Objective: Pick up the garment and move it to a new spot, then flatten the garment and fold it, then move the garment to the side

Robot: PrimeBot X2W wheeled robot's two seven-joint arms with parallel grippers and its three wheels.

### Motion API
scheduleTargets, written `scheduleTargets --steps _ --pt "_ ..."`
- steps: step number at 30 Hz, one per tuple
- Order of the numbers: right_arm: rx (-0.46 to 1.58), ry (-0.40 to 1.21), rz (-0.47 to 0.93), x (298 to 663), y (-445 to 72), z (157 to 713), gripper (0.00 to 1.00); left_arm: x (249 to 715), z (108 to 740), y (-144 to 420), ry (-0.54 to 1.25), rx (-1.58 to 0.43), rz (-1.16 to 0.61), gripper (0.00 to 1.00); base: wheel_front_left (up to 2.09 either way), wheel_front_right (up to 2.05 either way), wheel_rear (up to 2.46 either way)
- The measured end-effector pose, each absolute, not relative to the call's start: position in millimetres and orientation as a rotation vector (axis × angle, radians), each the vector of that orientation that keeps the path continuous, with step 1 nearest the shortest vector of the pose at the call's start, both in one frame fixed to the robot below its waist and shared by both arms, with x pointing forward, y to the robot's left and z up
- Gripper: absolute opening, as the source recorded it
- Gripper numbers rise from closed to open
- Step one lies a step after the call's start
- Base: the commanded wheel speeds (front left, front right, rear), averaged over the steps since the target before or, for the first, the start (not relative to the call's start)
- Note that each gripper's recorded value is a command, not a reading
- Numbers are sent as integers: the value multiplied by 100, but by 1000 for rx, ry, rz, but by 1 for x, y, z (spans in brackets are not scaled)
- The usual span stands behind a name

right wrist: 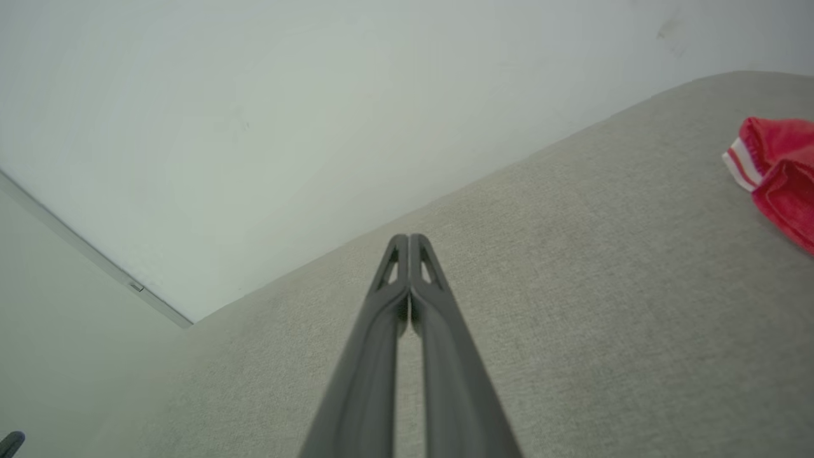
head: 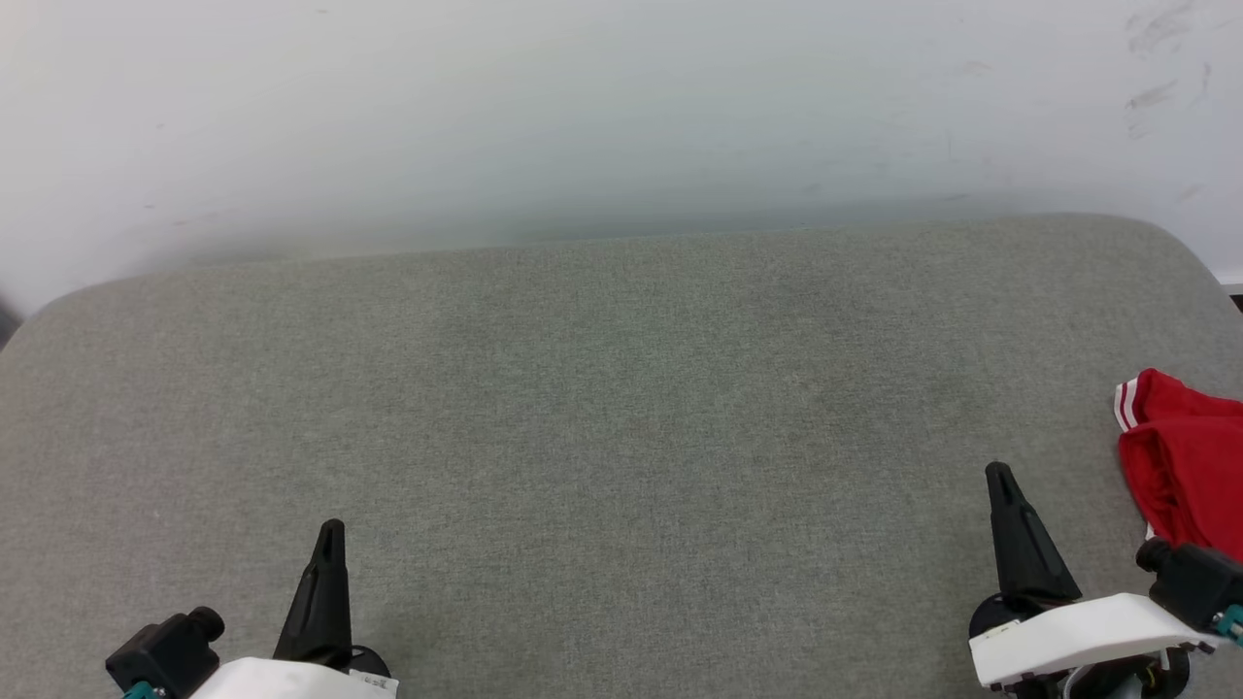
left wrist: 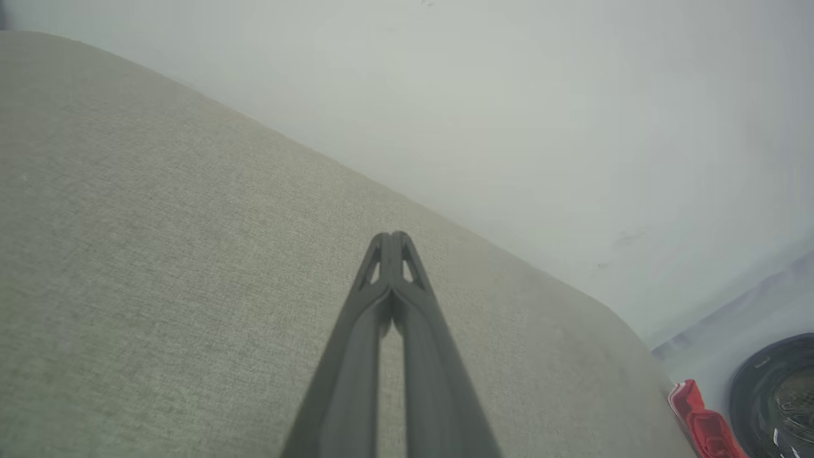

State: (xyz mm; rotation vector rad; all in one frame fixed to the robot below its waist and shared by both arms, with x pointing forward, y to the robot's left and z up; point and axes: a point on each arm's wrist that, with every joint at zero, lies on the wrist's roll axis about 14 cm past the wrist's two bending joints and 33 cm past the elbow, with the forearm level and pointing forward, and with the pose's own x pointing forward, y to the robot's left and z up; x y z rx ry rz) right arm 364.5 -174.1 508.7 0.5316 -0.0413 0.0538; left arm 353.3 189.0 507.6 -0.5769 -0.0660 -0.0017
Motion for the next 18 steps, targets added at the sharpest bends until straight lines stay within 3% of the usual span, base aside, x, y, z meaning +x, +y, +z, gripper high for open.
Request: scheduleTargets --steps 18 --pt "786 -13 14 370 -184 504 0 361 501 194 -31 -821 23 0 0 0 0"
